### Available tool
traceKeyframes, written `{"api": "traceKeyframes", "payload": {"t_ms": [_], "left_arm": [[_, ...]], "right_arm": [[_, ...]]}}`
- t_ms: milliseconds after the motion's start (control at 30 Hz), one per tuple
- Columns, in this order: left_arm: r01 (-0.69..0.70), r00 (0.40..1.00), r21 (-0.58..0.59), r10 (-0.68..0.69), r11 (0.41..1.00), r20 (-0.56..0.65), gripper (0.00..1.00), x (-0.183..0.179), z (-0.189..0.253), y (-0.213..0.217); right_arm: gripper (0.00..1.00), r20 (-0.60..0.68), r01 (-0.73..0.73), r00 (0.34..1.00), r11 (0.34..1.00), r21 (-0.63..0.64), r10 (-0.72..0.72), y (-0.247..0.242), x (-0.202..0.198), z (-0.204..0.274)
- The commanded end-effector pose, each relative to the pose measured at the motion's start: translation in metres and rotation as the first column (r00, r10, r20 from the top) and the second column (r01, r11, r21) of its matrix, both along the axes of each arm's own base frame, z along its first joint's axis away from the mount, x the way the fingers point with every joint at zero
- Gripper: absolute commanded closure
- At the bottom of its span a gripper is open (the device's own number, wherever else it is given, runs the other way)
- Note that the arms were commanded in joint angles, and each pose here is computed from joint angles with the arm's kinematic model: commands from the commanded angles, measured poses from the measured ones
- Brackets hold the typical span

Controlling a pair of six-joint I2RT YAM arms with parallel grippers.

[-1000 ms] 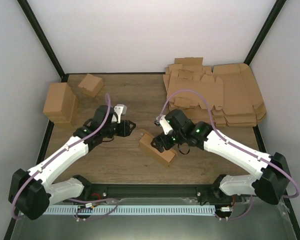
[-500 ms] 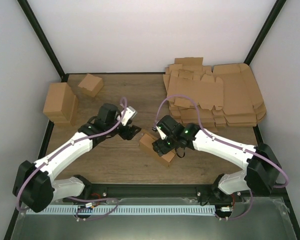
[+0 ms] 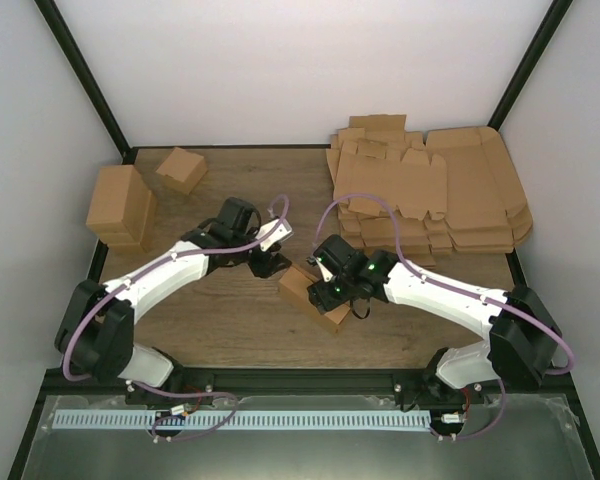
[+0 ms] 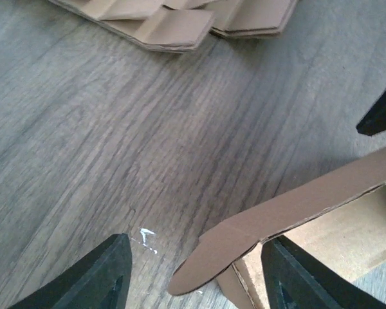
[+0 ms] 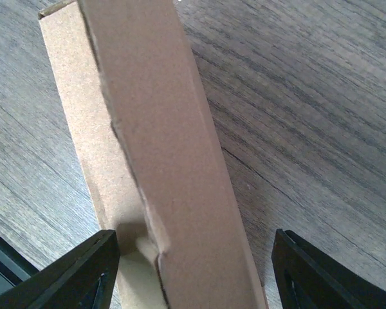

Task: Fold the paper box

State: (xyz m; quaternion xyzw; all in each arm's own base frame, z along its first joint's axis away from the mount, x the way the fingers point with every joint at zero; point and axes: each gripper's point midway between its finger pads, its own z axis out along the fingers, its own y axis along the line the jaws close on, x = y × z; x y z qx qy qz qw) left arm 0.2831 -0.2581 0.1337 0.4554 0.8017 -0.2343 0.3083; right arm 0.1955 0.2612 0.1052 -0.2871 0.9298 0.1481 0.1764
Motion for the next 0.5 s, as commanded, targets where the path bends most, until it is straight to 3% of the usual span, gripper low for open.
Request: {"api": "traceKeyframes", "payload": {"t_ms": [0,100,233,467], "left_arm": [[0.101,0.995,-0.020,-0.101,0.995,-0.018,0.47,-0.006,0.002,-0.010],[0.115,0.992,-0.018,-0.115,0.993,-0.042,0.59,-0.009,0.000,-0.011],[0.102,0.993,-0.032,-0.104,0.994,-0.060,0.67,-0.011,0.005,-0.012],[-0.008,0.984,-0.052,-0.001,0.999,-0.175,0.85,-0.015,0.009,-0.012]], "right_arm": [[0.32,0.010,0.015,1.000,1.000,0.008,-0.015,0.003,0.003,0.001],[0.33,0.009,0.016,1.000,1.000,0.006,-0.016,0.003,0.002,0.000],[0.33,0.001,0.019,1.000,1.000,0.006,-0.019,0.003,0.002,-0.002],[0.35,-0.002,0.024,1.000,1.000,0.001,-0.024,0.003,0.002,-0.003]]}}
